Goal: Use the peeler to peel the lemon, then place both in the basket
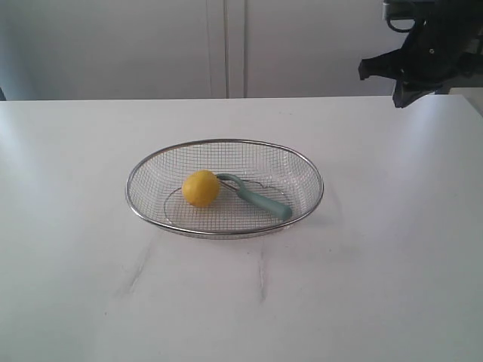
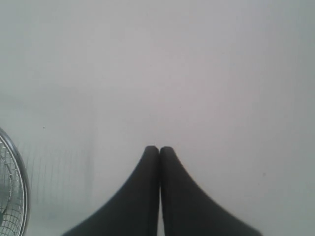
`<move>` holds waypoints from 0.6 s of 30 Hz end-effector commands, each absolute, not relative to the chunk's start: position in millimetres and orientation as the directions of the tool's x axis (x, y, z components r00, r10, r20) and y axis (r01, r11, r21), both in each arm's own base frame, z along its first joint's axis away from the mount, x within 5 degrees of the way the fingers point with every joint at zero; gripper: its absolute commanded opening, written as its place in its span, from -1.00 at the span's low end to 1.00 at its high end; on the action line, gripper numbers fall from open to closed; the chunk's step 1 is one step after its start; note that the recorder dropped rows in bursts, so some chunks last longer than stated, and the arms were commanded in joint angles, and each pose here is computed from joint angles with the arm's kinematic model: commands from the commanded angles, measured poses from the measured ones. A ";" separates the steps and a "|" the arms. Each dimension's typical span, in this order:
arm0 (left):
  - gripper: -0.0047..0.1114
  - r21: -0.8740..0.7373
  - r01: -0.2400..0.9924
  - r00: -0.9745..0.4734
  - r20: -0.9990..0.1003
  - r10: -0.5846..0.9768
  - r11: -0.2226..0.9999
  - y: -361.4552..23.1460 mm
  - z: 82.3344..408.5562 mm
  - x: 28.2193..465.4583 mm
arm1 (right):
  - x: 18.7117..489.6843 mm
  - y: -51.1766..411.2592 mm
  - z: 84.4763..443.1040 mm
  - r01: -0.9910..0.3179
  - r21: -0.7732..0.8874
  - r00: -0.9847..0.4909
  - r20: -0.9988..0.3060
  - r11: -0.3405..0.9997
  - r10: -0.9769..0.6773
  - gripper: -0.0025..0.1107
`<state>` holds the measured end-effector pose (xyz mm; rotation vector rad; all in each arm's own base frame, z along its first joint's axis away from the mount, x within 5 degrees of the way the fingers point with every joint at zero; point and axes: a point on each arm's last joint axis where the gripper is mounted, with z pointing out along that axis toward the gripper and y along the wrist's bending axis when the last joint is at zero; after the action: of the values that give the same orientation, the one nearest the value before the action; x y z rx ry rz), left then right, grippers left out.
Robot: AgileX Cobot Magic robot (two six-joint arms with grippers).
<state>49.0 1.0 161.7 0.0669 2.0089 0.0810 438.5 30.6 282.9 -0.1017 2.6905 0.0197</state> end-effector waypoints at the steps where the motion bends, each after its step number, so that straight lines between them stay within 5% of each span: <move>1: -0.92 0.088 0.007 -0.424 -0.902 0.083 0.996 1.3 160.1 49.0 | 438.0 26.8 299.7 -0.106 -0.037 -0.850 -0.515 0.994 -0.110 -0.96; 18: -0.92 0.088 0.007 -0.424 -0.902 0.083 0.996 1.3 160.1 49.0 | 394.8 21.7 328.9 -0.093 -0.062 -0.765 -0.634 0.994 -0.111 -0.96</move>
<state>49.0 1.0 161.7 0.0669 2.0089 0.0810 402.0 26.2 323.4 -0.1489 2.4705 -0.0199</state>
